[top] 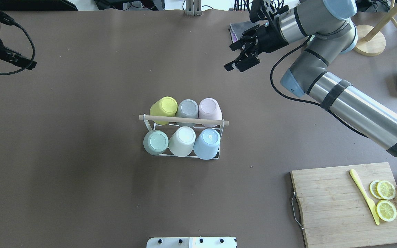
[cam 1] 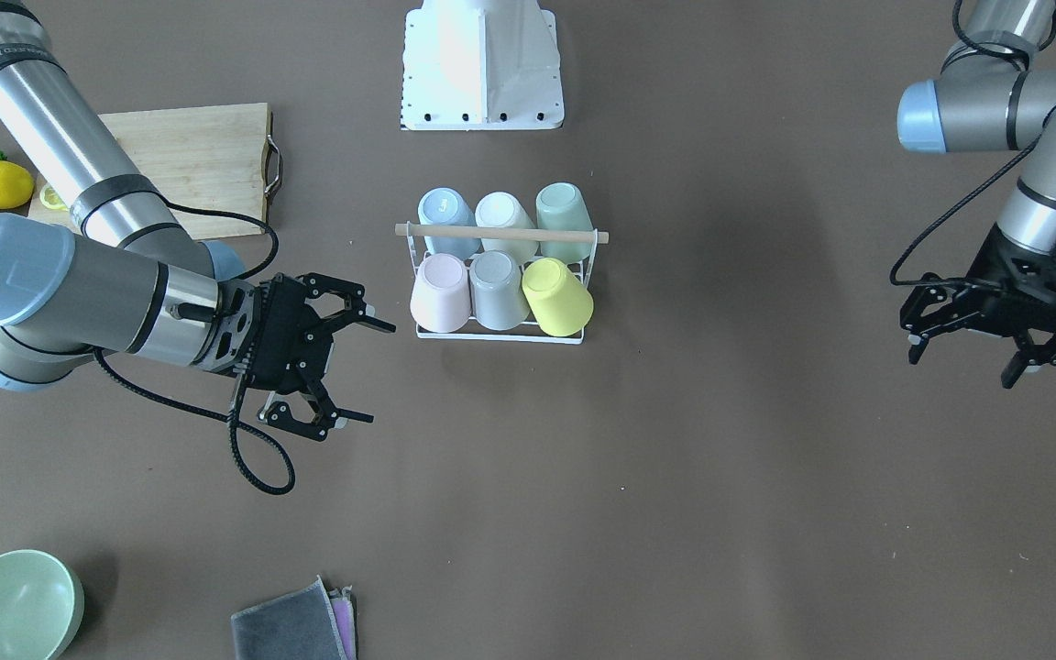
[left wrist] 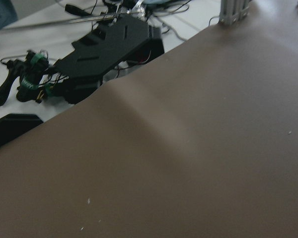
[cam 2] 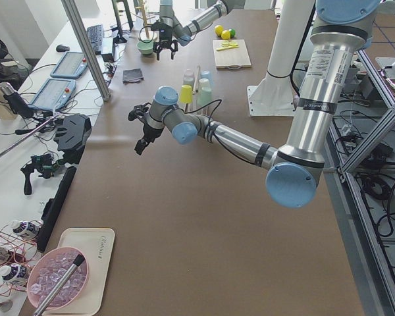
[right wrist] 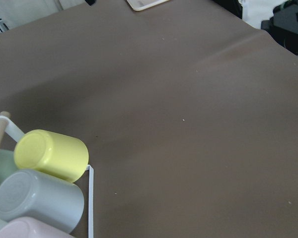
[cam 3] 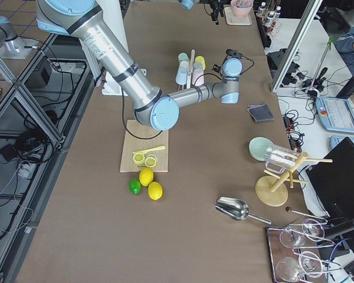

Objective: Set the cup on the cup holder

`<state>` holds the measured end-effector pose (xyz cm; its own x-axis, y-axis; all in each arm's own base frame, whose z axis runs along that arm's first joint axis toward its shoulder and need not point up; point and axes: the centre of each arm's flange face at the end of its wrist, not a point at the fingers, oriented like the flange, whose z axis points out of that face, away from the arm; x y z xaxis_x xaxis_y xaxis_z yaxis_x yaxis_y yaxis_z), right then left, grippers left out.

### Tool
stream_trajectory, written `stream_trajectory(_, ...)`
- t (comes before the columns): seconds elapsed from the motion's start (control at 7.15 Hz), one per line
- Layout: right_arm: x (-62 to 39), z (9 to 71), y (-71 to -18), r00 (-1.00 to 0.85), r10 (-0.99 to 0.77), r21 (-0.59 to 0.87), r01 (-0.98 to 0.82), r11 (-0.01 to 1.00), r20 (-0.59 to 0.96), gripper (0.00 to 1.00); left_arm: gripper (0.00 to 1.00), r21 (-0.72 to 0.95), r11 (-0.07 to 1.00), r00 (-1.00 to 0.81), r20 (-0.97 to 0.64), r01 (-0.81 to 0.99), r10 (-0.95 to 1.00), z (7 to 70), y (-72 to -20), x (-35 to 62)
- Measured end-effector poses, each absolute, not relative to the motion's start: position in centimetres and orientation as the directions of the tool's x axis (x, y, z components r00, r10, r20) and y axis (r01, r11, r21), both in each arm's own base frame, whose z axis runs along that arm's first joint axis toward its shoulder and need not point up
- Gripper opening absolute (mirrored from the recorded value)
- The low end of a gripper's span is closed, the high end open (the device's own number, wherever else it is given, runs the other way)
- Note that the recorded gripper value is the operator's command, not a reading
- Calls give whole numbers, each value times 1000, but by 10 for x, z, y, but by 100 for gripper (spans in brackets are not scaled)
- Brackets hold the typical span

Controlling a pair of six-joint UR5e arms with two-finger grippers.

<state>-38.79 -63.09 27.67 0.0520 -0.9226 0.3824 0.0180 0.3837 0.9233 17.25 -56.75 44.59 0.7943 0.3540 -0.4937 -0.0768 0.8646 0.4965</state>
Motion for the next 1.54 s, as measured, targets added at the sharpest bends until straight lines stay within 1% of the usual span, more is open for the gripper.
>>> stream_trajectory(0.14,-382,288,-647,99,-876,874,79,479,471,100,98,390,916,825,-484,-95,292,461,-567,148)
stream_trajectory(0.28,-382,301,-665,178,-804,793,142,592,568,100,98,300,949,849,-471,-101,239,483,-565,127)
stream_trajectory(0.42,-386,315,-681,291,-711,688,194,699,640,100,98,222,968,866,-455,-114,207,518,-560,106)
stream_trajectory(0.56,-386,328,-694,402,-622,586,225,779,672,100,98,147,981,874,-453,-124,178,561,-555,80)
stream_trajectory(0.7,-379,343,-704,500,-539,491,239,838,677,100,98,61,993,864,-490,-101,118,605,-551,51)
stream_trajectory(0.84,-369,352,-714,583,-482,436,231,870,653,100,98,-5,996,840,-538,-86,69,642,-546,27)
stream_trajectory(1.12,-346,338,-718,675,-413,386,202,900,611,100,98,-67,994,801,-598,-89,32,702,-515,-24)
stream_trajectory(1.26,-322,334,-707,692,-376,345,192,919,616,100,98,-74,994,781,-624,-81,17,713,-505,-37)
stream_trajectory(1.4,-292,350,-683,700,-345,316,176,932,625,99,98,-75,995,772,-636,-64,2,714,-502,-46)
stream_trajectory(1.54,-256,379,-654,710,-306,288,150,946,634,100,98,-63,997,766,-643,-40,-10,704,-504,-51)
